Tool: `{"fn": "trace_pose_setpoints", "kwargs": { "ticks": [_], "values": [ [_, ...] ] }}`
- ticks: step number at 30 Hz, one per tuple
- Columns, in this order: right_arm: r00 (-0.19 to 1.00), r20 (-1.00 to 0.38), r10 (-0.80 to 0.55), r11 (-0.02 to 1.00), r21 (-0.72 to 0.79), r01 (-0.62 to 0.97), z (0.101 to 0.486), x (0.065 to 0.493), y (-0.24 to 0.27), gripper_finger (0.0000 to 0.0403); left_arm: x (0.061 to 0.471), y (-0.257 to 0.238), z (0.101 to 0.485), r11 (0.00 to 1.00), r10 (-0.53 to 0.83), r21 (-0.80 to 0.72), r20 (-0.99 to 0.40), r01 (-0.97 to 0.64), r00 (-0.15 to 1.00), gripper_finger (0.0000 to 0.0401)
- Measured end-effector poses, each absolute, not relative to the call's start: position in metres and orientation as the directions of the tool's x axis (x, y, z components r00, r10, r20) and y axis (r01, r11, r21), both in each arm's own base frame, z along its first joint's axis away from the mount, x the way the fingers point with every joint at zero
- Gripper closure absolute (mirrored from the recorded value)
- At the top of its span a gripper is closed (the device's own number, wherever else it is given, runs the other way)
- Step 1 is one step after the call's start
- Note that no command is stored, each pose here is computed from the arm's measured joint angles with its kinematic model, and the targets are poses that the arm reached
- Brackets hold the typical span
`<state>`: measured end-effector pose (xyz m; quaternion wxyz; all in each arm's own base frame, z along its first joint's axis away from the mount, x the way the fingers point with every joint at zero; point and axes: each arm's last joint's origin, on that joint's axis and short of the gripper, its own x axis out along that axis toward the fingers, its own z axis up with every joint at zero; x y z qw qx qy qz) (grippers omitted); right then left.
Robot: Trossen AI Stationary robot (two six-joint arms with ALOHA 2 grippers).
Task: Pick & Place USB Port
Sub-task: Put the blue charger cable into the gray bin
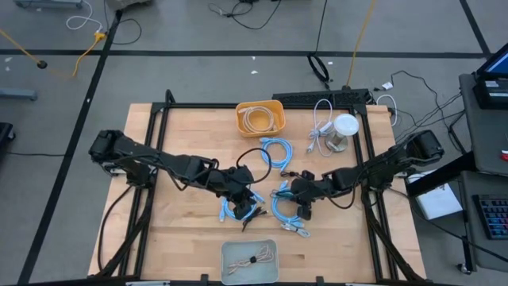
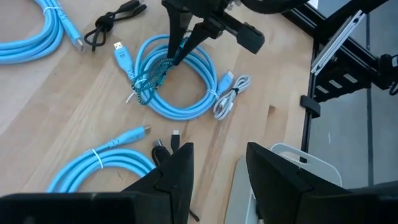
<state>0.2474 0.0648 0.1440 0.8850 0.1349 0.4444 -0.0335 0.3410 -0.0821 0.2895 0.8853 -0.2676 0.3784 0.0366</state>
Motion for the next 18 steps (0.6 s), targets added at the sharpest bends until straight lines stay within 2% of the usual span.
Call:
{"fn": "trace_pose_setpoints", "kwargs": {
  "ticks": [4, 12, 18],
  "values": [
    [0.622, -0.779, 0.078, 0.958, 0.231, 0.169, 0.146, 0.249, 0.066, 0.0389, 0.341, -0.082, 0.290, 0.854, -0.136, -0.445, -0.690, -0.268, 0.711, 0.0249],
    [0.640, -0.752, 0.159, 0.932, 0.328, 0.155, 0.149, 0.252, 0.070, 0.0389, 0.339, -0.081, 0.288, 0.859, -0.114, -0.422, -0.709, -0.290, 0.696, 0.0249],
    [0.687, -0.686, 0.240, 0.917, 0.392, 0.072, 0.173, 0.255, 0.079, 0.0389, 0.335, -0.078, 0.283, 0.859, -0.055, -0.370, -0.754, -0.354, 0.655, 0.0249]
  ]
}}
